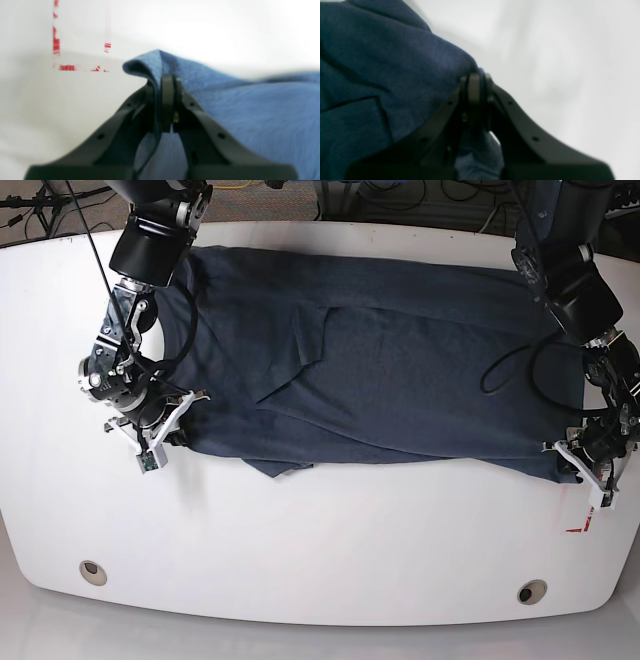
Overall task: Fold the T-shirt properly
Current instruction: 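Grasp the shirt's side edge with the left gripper, right gripper holding, then fold the held shirt edge over the body with both grippers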
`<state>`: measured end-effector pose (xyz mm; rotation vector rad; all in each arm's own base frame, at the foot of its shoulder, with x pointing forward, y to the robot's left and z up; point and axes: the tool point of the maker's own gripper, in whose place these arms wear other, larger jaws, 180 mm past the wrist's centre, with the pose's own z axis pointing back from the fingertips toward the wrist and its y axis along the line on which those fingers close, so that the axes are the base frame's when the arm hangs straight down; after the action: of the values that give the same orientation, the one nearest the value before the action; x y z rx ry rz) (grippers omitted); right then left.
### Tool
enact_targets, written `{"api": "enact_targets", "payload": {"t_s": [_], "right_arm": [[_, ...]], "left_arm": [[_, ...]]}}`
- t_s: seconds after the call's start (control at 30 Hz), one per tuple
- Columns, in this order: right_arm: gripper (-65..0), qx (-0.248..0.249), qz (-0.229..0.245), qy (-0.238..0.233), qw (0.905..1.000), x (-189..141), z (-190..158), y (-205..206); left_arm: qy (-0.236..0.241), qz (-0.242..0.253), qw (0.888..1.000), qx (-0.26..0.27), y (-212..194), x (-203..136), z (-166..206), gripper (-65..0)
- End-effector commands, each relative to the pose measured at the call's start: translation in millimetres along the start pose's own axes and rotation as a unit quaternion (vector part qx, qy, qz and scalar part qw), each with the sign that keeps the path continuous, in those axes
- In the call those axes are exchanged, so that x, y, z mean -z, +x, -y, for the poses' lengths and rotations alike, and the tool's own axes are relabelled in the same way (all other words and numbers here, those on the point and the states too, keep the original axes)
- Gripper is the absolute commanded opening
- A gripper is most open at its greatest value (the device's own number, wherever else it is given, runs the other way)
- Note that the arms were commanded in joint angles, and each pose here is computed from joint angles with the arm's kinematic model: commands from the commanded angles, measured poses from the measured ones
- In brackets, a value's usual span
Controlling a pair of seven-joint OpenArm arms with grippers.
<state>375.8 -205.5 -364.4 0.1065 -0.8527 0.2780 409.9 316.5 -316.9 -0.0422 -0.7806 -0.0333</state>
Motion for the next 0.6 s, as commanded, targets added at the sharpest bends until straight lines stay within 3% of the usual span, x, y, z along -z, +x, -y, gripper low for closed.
{"api": "enact_targets", "payload": {"t_s": [0.0,0.13,0.43,0.57], "right_arm": [[-65.0,-0.018,0.028,-0.017,0.9993,-13,8,27],[-65.0,-0.028,0.019,-0.028,0.999,-22,11,29],[-65.0,-0.058,0.033,-0.049,0.9966,-45,8,34],[-65.0,-0.067,0.031,-0.054,0.9958,-53,4,28]], "left_arm": [[0.02,0.029,0.999,0.025,27,-19,-6,-64.0],[0.03,0.04,0.998,0.038,34,-28,-6,-64.0],[0.02,0.016,0.997,0.078,8,-29,-4,-63.9],[0.038,0.006,0.995,0.09,-2,-37,-17,-63.9]]}}
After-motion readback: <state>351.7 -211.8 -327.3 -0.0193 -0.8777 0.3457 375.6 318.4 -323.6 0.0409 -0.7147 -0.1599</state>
